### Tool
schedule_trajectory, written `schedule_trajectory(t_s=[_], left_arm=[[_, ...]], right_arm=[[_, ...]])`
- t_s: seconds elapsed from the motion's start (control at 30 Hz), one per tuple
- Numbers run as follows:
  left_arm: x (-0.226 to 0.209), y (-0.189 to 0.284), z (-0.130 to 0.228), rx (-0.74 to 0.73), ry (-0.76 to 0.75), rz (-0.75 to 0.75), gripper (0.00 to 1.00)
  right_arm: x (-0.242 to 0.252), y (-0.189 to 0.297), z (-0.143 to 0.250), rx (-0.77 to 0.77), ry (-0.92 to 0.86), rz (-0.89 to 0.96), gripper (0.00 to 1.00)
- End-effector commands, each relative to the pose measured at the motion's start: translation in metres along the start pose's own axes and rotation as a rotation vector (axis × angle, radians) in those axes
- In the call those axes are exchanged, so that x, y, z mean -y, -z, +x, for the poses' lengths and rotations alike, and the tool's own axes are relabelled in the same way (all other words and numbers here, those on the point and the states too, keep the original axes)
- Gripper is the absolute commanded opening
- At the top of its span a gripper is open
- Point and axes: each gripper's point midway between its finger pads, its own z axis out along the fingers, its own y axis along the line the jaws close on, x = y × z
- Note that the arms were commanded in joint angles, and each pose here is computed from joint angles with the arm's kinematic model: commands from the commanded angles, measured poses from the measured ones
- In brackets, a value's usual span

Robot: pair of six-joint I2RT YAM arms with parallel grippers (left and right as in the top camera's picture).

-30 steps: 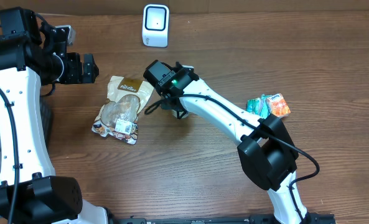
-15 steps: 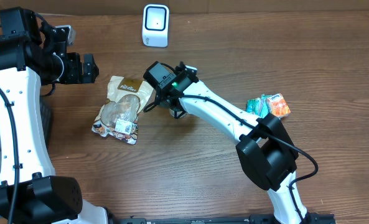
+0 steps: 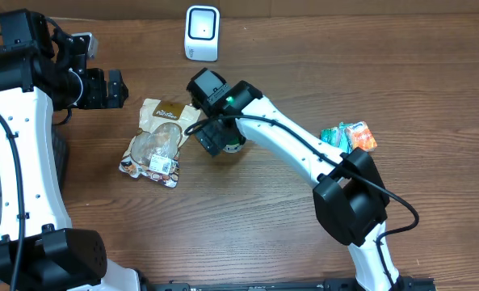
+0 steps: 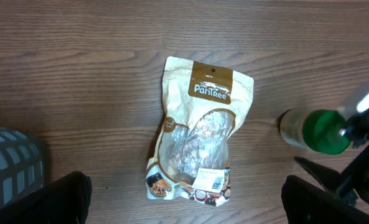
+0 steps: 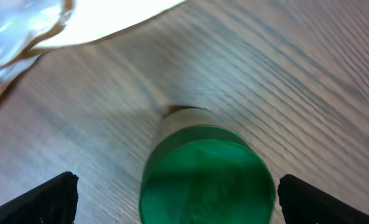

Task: Scan the item barcode
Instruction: 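Close the right gripper on the jar's green lid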

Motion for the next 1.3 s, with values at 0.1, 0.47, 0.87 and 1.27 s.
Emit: schedule_trajectory(t_s=[0.1, 0.47, 0.87, 1.27], left_arm=[[0.005, 0.008, -0.005, 0.028, -0.035, 0.005, 1.00], [0.005, 0.008, -0.005, 0.028, -0.035, 0.005, 1.00], [0.005, 0.008, -0.005, 0.028, -0.035, 0.005, 1.00], [0.005, 0.008, -0.005, 0.027, -0.035, 0.006, 1.00]], right_arm=[[0.003, 0.005, -0.005, 0.037, 0.153, -0.100, 1.00], [0.002, -0.007, 0.000, 0.038, 0.189, -0.117, 0.94], [0.001, -0.022, 0.008, 0.027, 0.184, -0.115, 0.87], [0.022, -0.009, -0.003, 0.034, -0.134, -0.023, 0.62]])
